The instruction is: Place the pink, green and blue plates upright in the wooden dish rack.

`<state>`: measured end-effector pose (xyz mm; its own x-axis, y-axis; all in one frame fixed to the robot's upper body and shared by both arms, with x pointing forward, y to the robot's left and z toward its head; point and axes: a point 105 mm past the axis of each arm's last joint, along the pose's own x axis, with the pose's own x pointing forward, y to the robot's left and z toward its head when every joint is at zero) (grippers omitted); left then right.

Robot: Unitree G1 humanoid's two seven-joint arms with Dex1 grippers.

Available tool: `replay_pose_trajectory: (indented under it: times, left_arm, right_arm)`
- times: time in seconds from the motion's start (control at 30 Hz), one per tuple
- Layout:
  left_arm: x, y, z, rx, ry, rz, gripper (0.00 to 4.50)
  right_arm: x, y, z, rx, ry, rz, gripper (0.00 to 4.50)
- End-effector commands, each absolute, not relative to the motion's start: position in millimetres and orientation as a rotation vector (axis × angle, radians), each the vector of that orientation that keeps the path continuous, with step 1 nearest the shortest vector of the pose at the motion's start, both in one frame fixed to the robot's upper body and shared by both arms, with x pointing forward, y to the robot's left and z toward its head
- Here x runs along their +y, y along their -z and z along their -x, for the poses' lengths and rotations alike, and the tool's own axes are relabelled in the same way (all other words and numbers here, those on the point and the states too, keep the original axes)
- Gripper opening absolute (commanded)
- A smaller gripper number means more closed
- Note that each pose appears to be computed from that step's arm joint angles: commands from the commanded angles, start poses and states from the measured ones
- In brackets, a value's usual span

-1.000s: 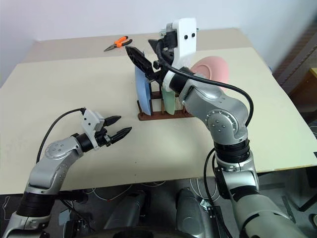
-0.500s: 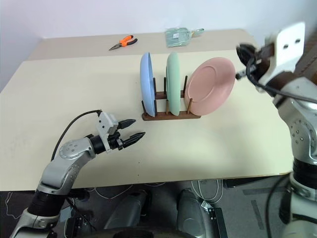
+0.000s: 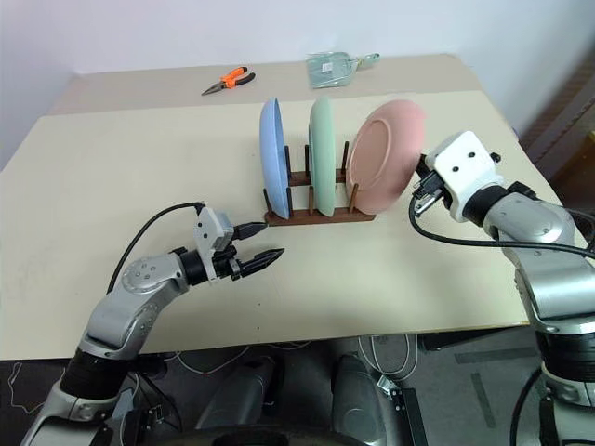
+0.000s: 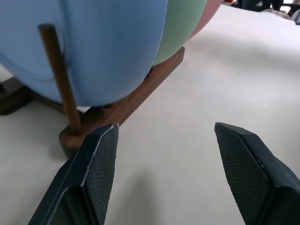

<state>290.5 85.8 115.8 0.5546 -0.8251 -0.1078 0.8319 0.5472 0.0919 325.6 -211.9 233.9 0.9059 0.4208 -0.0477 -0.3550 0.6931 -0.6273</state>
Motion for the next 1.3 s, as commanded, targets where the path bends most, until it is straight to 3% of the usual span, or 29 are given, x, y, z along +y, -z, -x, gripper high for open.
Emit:
replay_pose_trajectory:
  times: [0.03, 0.27, 0.63, 0.87, 0.97, 1.1, 1.3]
  left_arm:
    - [86.7, -125.1, -287.3, 0.02, 0.975, -0.148, 3.37]
    - [85.0, -125.2, -288.2, 0.02, 0.968, -0.145, 3.37]
    - [85.1, -123.5, -288.6, 0.026, 0.97, -0.144, 3.37]
    - [88.2, -122.6, -291.7, 0.023, 0.953, -0.152, 3.37]
    - [98.6, -121.1, -298.1, 0.024, 0.895, -0.179, 3.37]
    - [158.8, -111.3, -314.5, 0.066, 0.661, -0.251, 3.37]
    - [202.2, -98.1, -305.5, 0.118, 0.562, -0.296, 3.37]
  right_arm:
    - [-206.2, -249.1, -319.8, -0.165, -0.456, 0.693, 0.02]
    - [-221.2, -238.0, -323.1, -0.106, -0.414, 0.72, 0.02]
    - [-193.0, -260.6, -315.2, -0.216, -0.491, 0.704, 0.02]
    - [-225.8, -239.8, -324.6, -0.116, -0.377, 0.688, 0.02]
    - [-242.8, -224.1, -325.8, -0.074, -0.348, 0.667, 0.02]
    - [-261.7, -194.3, -324.6, -0.032, -0.325, 0.447, 0.02]
    - [-263.9, -168.4, -321.5, 0.014, -0.369, 0.349, 0.02]
